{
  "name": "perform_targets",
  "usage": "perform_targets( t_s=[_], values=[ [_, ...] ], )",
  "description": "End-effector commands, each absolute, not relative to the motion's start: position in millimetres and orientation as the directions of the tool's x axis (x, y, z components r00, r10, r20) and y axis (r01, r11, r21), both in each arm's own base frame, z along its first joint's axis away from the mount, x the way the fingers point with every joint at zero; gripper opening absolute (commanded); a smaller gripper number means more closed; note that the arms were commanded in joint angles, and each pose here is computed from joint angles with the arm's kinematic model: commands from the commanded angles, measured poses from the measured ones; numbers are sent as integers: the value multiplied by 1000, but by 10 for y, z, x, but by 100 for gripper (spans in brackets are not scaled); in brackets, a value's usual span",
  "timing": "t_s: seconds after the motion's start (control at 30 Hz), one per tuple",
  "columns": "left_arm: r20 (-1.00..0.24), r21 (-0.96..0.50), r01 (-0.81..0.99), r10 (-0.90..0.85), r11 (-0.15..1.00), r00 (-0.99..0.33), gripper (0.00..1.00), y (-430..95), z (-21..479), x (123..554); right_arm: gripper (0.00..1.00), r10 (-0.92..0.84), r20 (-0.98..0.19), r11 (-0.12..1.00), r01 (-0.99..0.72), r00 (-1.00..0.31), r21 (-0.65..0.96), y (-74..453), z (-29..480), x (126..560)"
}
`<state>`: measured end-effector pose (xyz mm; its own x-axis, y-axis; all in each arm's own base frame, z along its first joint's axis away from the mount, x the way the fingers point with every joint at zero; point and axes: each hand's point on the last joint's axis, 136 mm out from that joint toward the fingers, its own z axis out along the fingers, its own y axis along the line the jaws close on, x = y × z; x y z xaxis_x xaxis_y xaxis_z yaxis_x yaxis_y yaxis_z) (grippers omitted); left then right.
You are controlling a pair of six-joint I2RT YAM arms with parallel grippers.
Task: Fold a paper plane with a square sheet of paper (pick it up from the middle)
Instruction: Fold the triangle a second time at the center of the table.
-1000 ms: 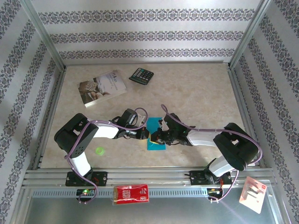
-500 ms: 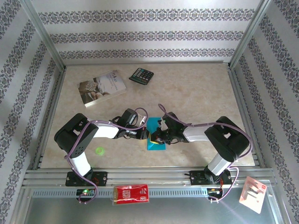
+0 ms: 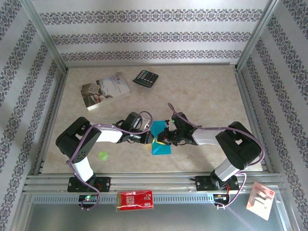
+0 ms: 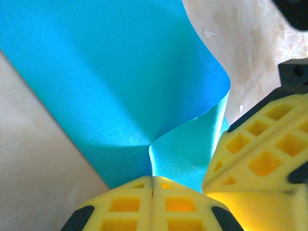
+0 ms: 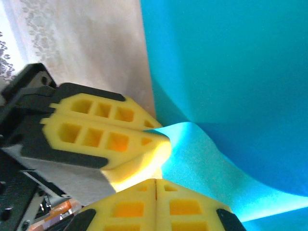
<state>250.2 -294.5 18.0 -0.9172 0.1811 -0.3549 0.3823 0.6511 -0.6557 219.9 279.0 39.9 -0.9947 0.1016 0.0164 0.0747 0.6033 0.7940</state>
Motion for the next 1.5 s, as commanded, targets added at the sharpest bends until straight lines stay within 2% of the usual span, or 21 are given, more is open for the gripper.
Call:
perform_targets(
  t_s=[0.0,0.47,0.8,1.27,1.47],
  values=[
    [-230,-539,307,214,784,-949,0,-2595,-290,2281,3,109,13,600,77,-994,796,2739,454,2247],
    [-237,-517,315,221,796,-946,0,-2551,-278,2287,2,131,62,665,134,-989,735,2448,35,2257],
    [-237,-511,326,234,795,-943,0,-2556,-270,2295,2,135,0,613,84,-991,786,2534,470,2391],
    [-243,-508,332,238,795,-940,0,-2554,-248,2300,2,133,52,667,128,-990,734,2324,39,2435],
    [-238,-506,331,240,797,-941,0,-2549,-259,2297,2,154,44,622,132,-987,772,2319,246,2481]
  ],
)
